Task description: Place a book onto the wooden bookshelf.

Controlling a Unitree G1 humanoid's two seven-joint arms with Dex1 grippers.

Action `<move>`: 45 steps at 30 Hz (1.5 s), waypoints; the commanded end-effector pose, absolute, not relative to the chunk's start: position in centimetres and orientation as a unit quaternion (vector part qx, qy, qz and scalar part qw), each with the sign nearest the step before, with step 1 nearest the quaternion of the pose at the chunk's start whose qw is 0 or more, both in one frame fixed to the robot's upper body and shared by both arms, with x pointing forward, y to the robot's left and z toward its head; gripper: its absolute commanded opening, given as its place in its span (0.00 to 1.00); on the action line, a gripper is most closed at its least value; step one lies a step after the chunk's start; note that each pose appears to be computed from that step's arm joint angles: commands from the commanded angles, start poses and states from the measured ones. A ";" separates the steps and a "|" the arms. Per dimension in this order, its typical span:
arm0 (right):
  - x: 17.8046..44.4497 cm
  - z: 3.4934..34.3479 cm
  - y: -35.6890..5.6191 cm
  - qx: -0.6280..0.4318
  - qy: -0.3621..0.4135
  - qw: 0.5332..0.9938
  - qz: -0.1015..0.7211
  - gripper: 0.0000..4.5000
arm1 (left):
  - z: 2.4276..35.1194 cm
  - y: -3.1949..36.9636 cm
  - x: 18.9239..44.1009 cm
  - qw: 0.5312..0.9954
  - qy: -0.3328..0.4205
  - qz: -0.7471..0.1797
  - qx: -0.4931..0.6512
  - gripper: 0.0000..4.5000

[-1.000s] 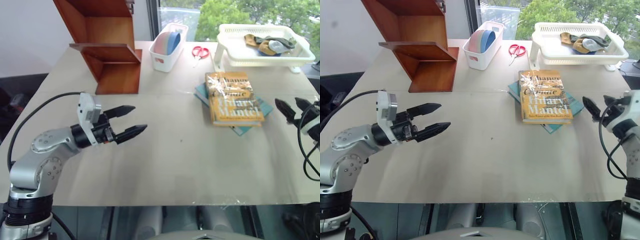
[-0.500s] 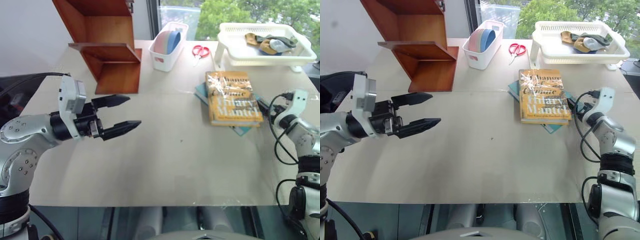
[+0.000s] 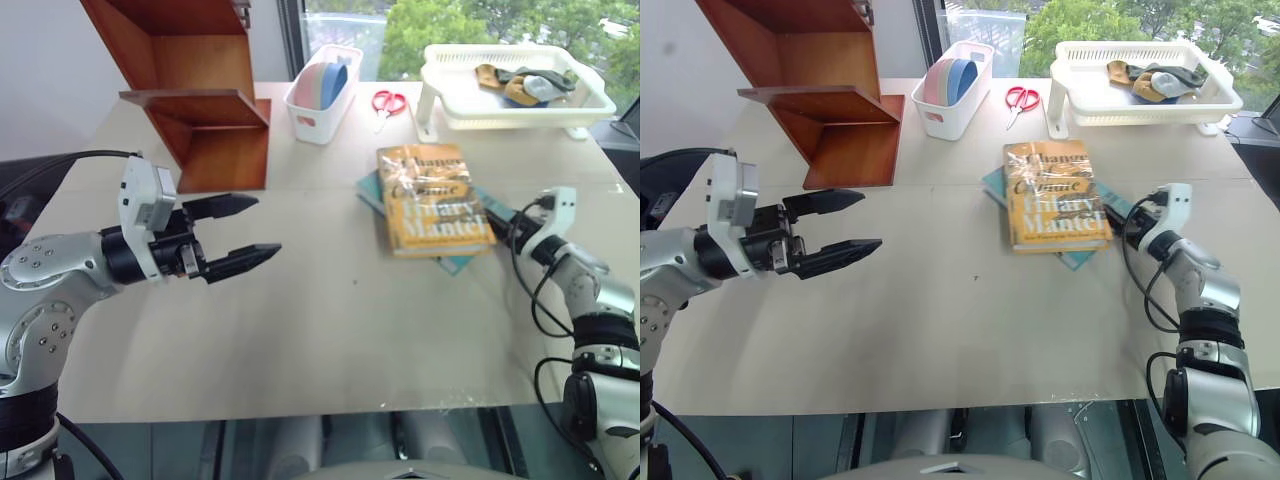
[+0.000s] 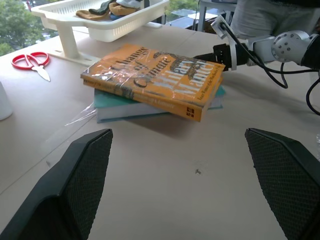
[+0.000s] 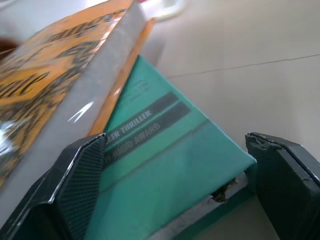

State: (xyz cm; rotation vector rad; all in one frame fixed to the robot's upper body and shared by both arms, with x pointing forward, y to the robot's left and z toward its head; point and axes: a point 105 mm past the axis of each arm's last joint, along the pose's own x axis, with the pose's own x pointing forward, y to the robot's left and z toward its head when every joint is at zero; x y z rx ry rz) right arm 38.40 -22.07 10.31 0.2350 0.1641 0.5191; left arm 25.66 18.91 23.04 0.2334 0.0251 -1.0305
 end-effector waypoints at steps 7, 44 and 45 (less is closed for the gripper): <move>32.1 7.6 -15.9 0.078 0.158 0.884 0.433 1.00 | 23.4 19.4 25.7 0.867 0.002 -0.482 0.126 0.99; 27.4 14.3 -10.1 -0.234 -0.038 0.771 0.591 1.00 | 22.3 20.0 25.9 0.875 0.007 -0.470 0.118 0.99; 27.4 14.1 -9.7 -0.230 -0.035 0.767 0.598 1.00 | 22.3 20.1 25.8 0.875 0.009 -0.469 0.117 0.99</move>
